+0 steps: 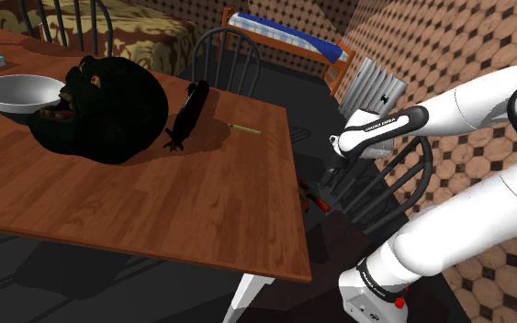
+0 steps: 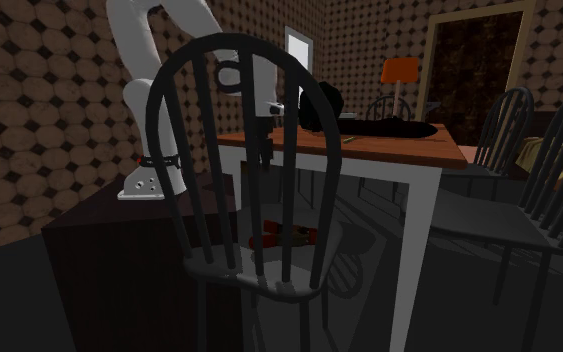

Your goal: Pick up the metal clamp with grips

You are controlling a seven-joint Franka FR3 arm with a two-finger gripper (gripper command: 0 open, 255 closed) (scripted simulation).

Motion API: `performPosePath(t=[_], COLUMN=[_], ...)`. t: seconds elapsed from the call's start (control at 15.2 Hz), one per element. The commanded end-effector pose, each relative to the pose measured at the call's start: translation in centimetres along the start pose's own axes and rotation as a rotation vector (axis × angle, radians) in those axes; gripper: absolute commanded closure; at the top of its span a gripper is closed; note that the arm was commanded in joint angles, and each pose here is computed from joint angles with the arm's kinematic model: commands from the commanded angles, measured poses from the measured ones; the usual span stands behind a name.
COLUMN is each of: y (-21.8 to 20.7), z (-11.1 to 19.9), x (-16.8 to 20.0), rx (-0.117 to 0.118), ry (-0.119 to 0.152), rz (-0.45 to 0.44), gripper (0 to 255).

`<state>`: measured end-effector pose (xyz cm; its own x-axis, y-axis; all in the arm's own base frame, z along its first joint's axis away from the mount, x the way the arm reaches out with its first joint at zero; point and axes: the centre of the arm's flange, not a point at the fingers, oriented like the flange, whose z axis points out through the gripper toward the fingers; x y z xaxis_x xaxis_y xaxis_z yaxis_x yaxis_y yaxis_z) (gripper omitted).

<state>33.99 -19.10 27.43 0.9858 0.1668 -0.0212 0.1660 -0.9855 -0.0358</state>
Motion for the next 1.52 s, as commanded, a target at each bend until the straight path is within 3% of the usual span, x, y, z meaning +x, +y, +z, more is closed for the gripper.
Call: performPosePath(t=[0.0,0.86,1.45], y=[1.8,12.5,12.6], z=[2.1,14.6,18.6], x=[0.1,2.1,2.2], rx=[-0.010,-0.051,-0.051], ry=[0.004,0.030,0.030], rz=[-0.008,-0.055,-0.055], gripper=[0,0,0])
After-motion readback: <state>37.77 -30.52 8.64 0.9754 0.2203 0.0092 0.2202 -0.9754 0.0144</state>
